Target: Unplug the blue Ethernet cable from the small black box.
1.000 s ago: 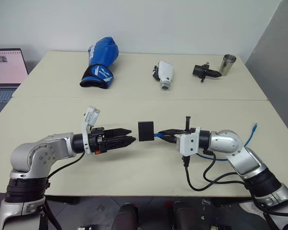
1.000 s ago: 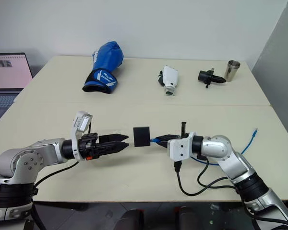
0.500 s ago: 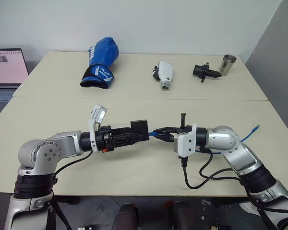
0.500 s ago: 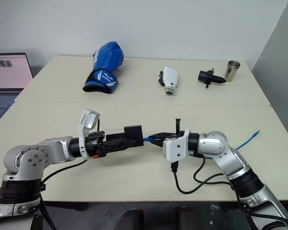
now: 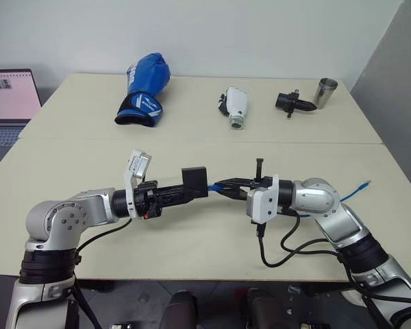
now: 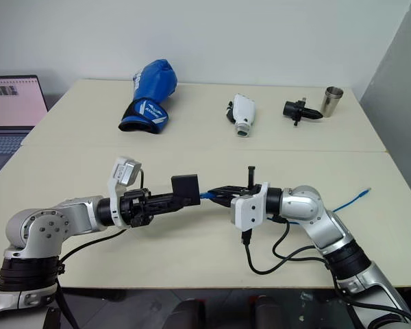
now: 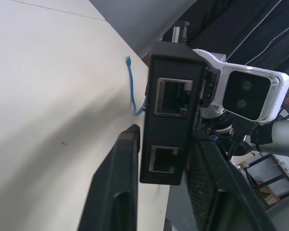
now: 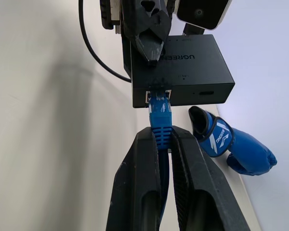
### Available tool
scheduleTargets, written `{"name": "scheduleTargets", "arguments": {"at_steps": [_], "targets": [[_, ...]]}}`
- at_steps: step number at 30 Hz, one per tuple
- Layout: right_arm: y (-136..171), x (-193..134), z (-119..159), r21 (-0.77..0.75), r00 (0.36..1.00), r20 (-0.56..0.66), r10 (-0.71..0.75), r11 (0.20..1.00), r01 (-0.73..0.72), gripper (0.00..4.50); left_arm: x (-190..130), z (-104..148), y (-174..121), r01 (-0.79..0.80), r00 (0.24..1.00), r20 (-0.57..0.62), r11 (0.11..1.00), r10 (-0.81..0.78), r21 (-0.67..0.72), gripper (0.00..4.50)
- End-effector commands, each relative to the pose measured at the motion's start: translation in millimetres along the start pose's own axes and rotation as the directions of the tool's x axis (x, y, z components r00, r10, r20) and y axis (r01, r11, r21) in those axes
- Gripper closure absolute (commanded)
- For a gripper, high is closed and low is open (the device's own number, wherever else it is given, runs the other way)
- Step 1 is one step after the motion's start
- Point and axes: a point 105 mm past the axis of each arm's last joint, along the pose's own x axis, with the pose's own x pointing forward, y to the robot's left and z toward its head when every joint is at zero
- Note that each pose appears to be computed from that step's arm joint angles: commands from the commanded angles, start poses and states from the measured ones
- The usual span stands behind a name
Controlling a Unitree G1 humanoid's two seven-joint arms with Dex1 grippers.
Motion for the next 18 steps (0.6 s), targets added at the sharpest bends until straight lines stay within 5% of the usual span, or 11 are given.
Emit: {"name": "scheduleTargets", "arguments": {"at_steps": [1, 5, 6, 12, 18], "targets": [[-9.2, -1.0, 11.4, -0.048, 0.999, 0.038, -0.023, 0.999, 0.025, 4.43, -4.4, 2.0, -0.4, -0.003, 1.0, 0.008, 1.0, 0.003, 0.027, 3.71], [-7.3, -2.7, 11.3, -0.043, 0.999, 0.033, -0.019, 0.999, 0.02, 4.43, -6.3, 1.5, 1.3, -0.008, 1.0, 0.006, 0.999, 0.007, 0.031, 3.71], [-6.7, -3.3, 11.0, -0.04, 0.999, 0.029, -0.014, 0.999, 0.015, 3.73, -6.7, 1.7, 1.7, -0.009, 1.0, 0.005, 0.999, 0.009, 0.033, 3.71], [-1.5, -10.4, 14.1, -0.033, 1.0, 0.015, 0.025, 0.999, -0.024, 2.5, -9.3, 4.1, 3.8, -0.016, 1.0, -0.001, 0.997, 0.017, 0.076, 3.71], [0.1, -25.6, 28.7, 0.323, 0.998, 0.054, 0.024, 0.945, -0.04, 2.43, -15.0, -1.4, 6.6, -0.001, 0.995, -0.101, 0.977, 0.023, 0.215, 3.71]]}}
